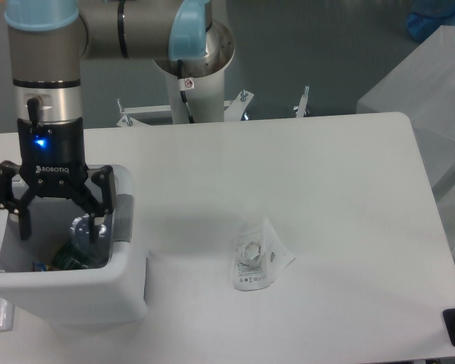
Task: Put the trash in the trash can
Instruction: 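Move the open gripper back above the clear plastic packet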
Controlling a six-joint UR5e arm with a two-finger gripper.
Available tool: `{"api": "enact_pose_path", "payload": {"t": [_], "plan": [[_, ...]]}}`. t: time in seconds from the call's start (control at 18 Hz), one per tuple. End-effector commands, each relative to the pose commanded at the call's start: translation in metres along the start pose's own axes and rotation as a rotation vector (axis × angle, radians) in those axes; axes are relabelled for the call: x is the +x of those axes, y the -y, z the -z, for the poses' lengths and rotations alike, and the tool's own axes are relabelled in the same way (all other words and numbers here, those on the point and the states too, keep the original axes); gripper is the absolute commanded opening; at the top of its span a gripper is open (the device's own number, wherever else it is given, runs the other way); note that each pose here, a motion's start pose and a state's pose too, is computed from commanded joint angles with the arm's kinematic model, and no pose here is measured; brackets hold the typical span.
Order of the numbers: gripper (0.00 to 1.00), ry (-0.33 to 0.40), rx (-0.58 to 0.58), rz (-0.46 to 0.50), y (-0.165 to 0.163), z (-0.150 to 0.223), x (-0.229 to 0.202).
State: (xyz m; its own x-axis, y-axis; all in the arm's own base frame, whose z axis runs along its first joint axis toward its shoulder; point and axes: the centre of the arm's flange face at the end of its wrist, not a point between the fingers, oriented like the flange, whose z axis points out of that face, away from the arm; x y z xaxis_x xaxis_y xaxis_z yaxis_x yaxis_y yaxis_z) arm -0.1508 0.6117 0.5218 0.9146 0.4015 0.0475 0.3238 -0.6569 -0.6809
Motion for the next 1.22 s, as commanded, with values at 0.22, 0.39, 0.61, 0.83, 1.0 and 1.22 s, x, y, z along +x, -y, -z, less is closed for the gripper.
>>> {"api": "enact_pose_path", "payload": {"t": [0.22,0.39,0.61,0.83,1.0,1.22], "plan": [[1.00,0.119,0.020,0.121,0.010,0.009,-0.105],[1.00,0.198,0.000,0.200,0.005,0.000,-0.183],[1.00,0.263,-0.068,0.200,-0.025,-0.011,-0.263],[1.00,0.241,-0.233,-0.074,-0.089,-0.033,-0.311],[1.00,0.208,-0.325,-0.164,-0.113,-0.040,-0.332],[1.00,0.101,-0.471,-0.209,-0.160,-0.110,-0.353]]}}
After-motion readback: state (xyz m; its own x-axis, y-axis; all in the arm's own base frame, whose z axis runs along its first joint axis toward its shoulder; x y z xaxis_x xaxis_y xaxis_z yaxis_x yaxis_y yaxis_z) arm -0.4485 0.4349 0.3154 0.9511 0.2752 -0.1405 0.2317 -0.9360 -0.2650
